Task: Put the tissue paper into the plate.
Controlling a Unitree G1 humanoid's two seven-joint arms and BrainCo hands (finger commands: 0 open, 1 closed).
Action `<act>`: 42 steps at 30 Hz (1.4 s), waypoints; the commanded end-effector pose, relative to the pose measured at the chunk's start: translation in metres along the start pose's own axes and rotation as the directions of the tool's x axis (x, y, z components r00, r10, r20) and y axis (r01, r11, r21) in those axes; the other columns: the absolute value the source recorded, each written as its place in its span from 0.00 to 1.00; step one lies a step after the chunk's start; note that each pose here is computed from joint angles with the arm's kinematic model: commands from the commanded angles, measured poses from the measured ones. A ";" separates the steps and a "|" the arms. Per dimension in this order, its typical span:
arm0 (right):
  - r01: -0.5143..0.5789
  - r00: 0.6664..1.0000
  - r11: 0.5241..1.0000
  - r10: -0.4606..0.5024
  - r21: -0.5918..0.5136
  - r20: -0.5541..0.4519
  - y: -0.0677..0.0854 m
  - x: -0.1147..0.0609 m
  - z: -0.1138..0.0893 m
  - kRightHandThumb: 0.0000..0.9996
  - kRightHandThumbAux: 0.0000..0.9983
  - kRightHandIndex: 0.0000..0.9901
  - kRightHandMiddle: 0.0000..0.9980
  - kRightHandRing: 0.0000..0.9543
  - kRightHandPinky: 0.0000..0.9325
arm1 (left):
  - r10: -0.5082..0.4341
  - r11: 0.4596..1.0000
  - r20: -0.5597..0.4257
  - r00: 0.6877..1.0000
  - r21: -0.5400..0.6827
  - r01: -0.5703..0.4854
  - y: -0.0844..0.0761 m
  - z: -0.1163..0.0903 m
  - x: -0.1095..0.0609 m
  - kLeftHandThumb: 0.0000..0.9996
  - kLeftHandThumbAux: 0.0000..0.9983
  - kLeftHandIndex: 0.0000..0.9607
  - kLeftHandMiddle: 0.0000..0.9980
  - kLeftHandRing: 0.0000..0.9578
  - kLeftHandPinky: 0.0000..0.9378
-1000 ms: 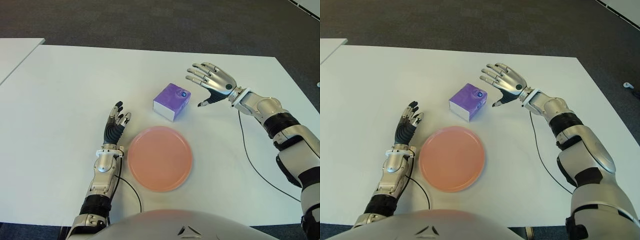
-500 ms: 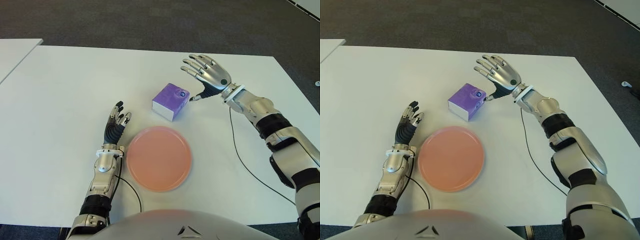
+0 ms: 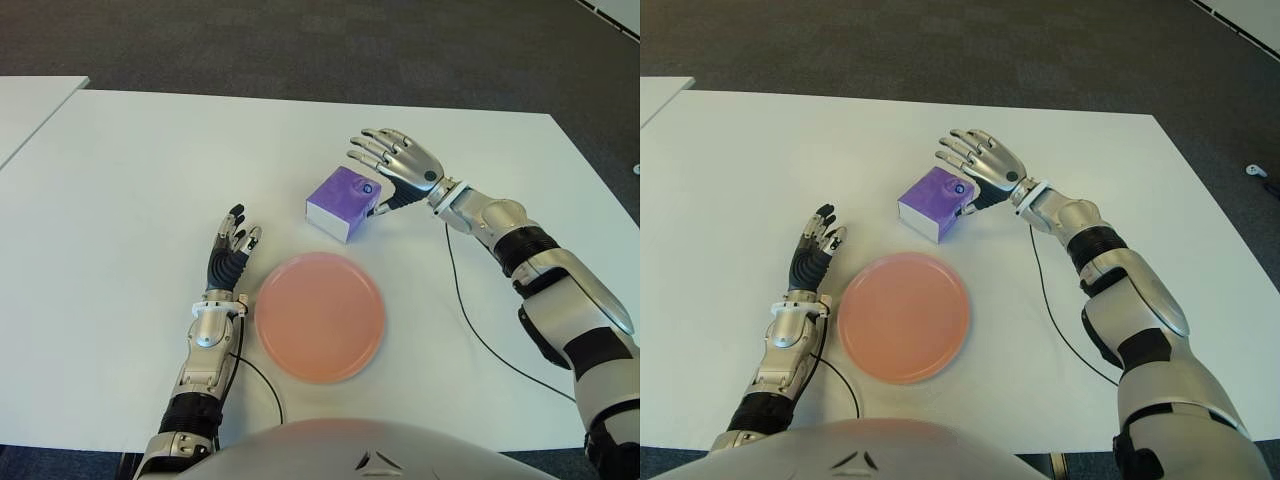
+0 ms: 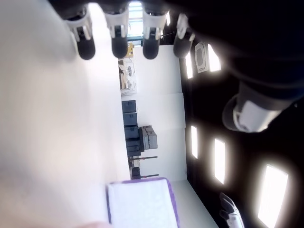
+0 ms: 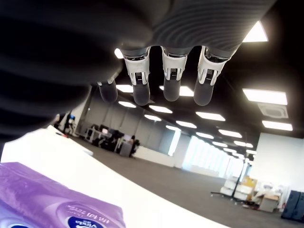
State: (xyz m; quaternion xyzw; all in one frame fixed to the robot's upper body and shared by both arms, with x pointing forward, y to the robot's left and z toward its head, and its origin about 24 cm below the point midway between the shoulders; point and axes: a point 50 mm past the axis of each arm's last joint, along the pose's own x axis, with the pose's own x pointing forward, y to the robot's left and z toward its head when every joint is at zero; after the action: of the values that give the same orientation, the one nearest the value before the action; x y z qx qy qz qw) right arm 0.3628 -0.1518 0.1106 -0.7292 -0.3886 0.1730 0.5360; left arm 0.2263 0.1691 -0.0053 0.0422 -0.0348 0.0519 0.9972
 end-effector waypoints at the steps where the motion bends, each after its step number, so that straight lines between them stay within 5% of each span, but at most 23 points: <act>1: -0.043 0.997 0.999 0.044 -0.006 0.067 0.008 0.005 0.010 0.51 0.42 0.00 0.00 0.00 0.00 | 0.001 1.000 -0.023 1.000 0.008 -0.001 -0.001 -0.004 -0.004 0.00 0.46 0.00 0.00 0.00 0.00; 23: -0.136 0.980 0.990 0.139 -0.030 0.140 0.020 0.018 0.024 0.49 0.47 0.00 0.00 0.00 0.00 | 0.036 0.999 -0.023 0.999 0.000 -0.036 -0.007 -0.003 -0.008 0.00 0.44 0.00 0.00 0.00 0.00; 42: -0.244 0.946 0.965 0.258 -0.093 0.198 0.042 -0.007 0.030 0.52 0.50 0.00 0.01 0.00 0.00 | 0.039 0.999 -0.039 0.998 -0.010 -0.039 -0.011 -0.004 -0.010 0.00 0.44 0.00 0.00 0.00 0.00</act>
State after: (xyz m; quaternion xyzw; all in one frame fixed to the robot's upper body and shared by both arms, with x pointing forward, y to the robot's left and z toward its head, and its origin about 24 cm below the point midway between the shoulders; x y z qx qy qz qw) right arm 0.3604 -0.1334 0.0729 -0.7585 -0.3706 0.2806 0.4567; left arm 0.2217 0.1590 -0.0060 0.0305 -0.0314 0.0706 0.9965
